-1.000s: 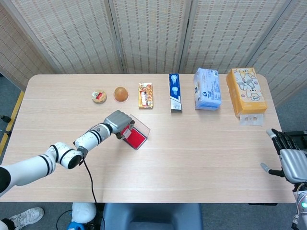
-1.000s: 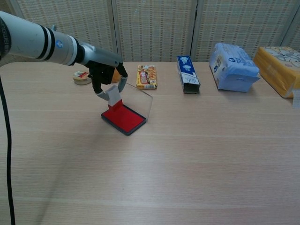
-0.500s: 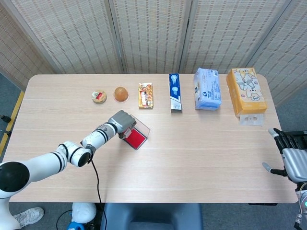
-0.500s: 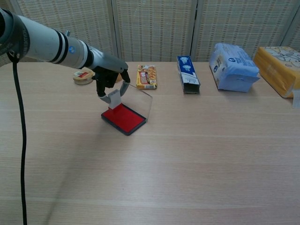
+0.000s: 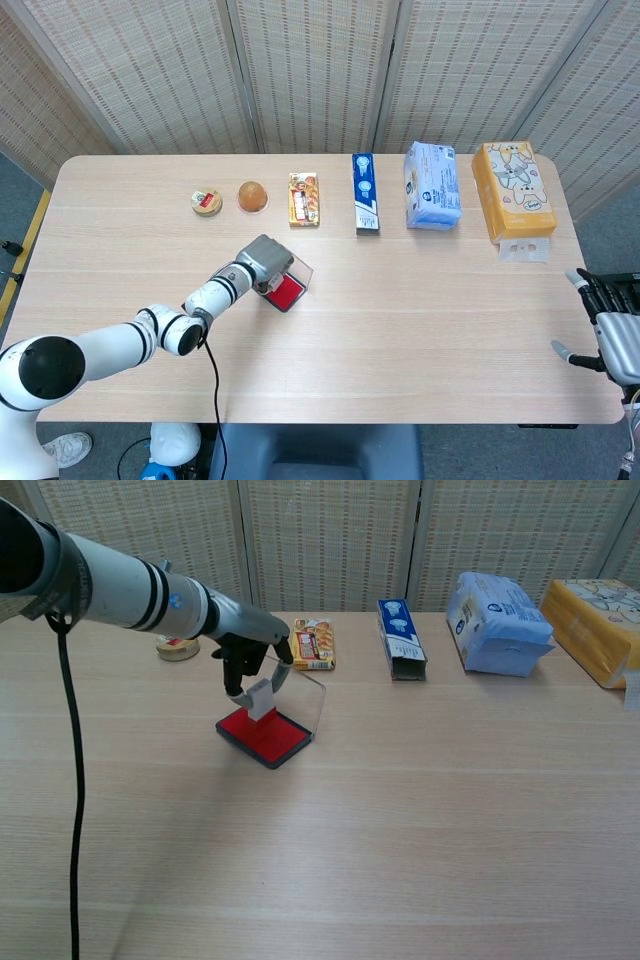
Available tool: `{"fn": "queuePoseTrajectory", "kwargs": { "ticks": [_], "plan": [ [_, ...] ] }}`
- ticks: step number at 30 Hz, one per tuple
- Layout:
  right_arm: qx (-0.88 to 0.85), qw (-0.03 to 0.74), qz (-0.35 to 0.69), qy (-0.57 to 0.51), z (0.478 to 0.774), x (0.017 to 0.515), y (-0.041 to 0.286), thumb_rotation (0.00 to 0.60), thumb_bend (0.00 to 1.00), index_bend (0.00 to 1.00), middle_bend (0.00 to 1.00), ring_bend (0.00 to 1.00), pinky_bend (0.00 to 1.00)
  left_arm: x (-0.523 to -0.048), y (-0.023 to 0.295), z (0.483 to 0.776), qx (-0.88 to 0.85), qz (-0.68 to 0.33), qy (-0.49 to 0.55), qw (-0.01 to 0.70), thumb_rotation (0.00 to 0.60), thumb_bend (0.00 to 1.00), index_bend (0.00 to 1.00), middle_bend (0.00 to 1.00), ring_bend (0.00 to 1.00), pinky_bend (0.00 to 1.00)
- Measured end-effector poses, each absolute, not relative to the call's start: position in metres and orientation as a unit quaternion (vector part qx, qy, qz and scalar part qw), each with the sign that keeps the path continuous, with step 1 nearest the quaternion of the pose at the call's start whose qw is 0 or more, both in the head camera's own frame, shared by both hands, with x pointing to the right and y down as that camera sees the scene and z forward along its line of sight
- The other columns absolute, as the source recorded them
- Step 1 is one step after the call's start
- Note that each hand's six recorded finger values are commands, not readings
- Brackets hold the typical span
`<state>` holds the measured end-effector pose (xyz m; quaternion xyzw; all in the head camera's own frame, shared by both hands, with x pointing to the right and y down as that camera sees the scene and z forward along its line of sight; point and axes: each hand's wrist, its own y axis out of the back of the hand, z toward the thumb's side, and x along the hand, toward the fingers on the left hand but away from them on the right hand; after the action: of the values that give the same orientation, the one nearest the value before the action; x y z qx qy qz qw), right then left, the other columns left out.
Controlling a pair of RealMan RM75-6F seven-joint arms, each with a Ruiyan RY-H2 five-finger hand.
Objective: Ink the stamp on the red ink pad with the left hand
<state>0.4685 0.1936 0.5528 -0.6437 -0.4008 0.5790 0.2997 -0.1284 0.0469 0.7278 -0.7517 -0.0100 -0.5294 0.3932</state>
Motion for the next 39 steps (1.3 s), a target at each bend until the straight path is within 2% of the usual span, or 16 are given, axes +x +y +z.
{"fn": "queuePoseTrajectory", "kwargs": {
  "ticks": [39],
  "plan": [
    [-0.636,0.299,0.584,-0.406,0.552,0.473,0.194,0.6,0.21,0.0,0.0,0.0,0.0,-0.124,0.053,0.753,-0.761,-0.522,-0.023,0.384,0.6,0.43,0.89,1.0,0.98,0.78]
  ]
}}
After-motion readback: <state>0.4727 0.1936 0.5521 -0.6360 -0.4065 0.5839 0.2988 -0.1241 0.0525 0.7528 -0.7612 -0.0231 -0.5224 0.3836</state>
